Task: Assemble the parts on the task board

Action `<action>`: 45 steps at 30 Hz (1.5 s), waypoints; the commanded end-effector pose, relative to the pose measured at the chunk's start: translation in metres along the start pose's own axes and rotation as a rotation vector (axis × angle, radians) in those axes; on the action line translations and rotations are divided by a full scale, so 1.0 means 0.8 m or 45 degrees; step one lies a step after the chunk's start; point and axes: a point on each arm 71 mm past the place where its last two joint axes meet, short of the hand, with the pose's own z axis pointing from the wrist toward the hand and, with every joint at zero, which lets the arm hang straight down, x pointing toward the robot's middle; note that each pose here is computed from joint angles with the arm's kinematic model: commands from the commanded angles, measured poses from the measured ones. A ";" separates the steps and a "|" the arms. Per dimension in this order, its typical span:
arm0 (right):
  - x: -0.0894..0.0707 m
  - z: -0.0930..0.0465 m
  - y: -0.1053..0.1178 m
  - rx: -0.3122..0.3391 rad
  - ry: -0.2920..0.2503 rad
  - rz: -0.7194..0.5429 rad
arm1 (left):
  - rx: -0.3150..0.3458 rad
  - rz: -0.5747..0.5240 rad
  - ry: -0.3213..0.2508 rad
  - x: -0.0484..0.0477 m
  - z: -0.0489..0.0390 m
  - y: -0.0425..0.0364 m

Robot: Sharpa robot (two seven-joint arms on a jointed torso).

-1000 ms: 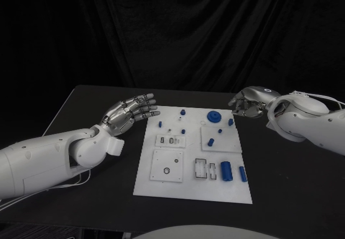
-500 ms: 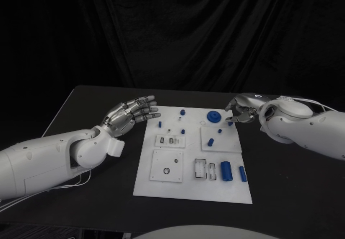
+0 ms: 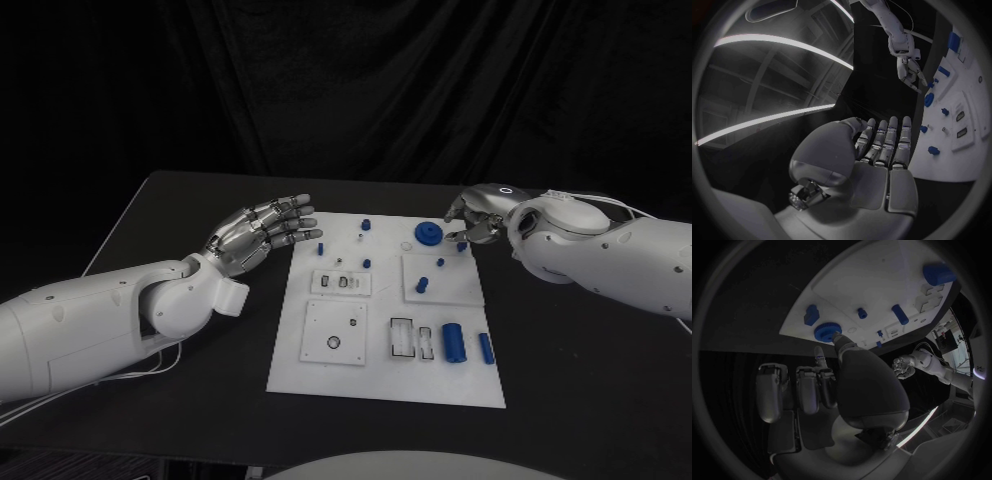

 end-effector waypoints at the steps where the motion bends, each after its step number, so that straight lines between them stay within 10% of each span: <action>1: 0.000 0.002 0.000 0.020 -0.020 -0.018 | -0.006 -0.018 0.025 0.002 0.001 0.0017; 45: 0.023 0.043 0.023 -0.024 0.086 -0.152 | -0.047 -0.037 0.052 0.002 0.002 0.0085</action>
